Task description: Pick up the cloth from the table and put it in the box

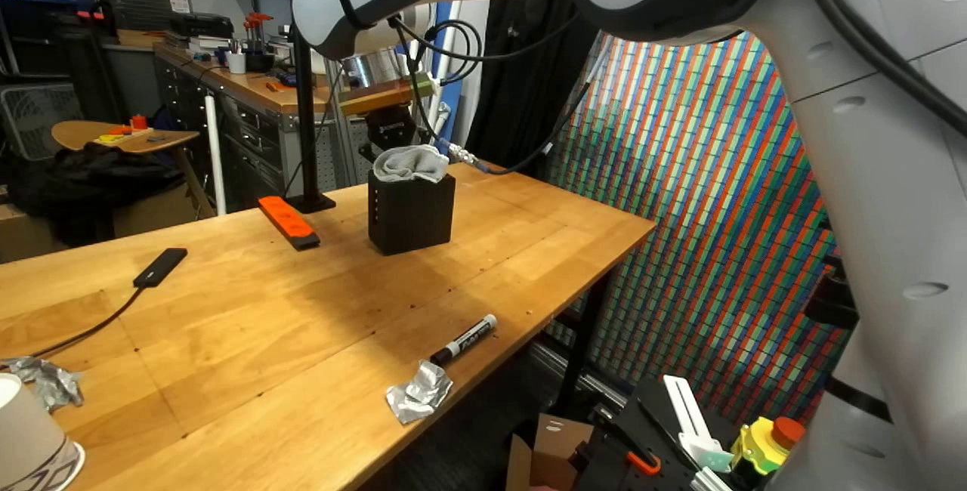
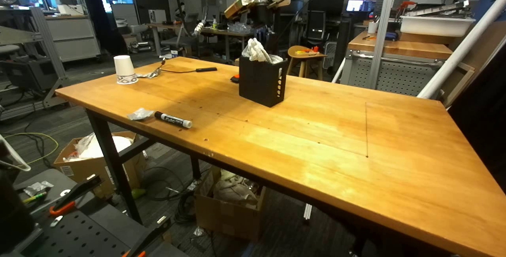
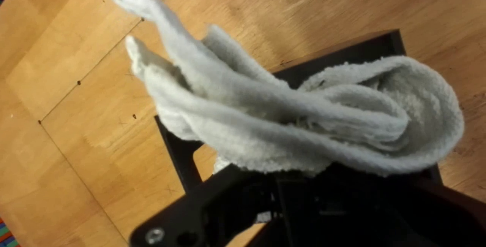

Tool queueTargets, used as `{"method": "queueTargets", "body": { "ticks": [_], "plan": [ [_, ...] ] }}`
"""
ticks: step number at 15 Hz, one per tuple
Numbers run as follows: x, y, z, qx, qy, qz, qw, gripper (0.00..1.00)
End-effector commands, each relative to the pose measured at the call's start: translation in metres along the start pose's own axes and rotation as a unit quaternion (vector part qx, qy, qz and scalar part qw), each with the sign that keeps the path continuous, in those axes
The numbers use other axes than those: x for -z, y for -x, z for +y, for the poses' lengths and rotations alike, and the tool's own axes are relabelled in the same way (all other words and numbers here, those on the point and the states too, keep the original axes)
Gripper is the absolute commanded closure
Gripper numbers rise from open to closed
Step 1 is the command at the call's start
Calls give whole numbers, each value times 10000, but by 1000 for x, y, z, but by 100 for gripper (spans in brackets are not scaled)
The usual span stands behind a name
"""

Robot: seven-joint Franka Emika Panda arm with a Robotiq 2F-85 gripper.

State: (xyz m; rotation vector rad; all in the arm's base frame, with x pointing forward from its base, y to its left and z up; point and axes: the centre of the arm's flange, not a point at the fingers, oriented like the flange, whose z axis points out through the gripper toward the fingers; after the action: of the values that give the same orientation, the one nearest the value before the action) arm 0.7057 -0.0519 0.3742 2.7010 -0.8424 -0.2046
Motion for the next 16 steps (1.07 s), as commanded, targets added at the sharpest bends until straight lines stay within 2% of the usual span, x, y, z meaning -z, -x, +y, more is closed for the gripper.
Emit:
{"method": "queueTargets", "body": {
  "ticks": [1, 2, 4, 9, 10, 11, 12, 13, 16],
  "plan": [
    [-13, -13, 1, -101, 29, -165, 9998, 82],
    [-4, -14, 8, -173, -13, -79, 9998, 62],
    [10, -12, 17, -328, -96, 79, 9994, 48],
    [23, -21, 34, -556, -134, 149, 9983, 10],
    [25, -21, 36, -606, -160, 180, 9979, 13],
    [28, -23, 39, -643, -178, 196, 9976, 45],
    [31, -26, 44, -678, -210, 212, 9973, 40],
    [33, -25, 44, -724, -228, 254, 9968, 42],
    [40, -29, 50, -808, -256, 307, 9959, 66]
  ]
}}
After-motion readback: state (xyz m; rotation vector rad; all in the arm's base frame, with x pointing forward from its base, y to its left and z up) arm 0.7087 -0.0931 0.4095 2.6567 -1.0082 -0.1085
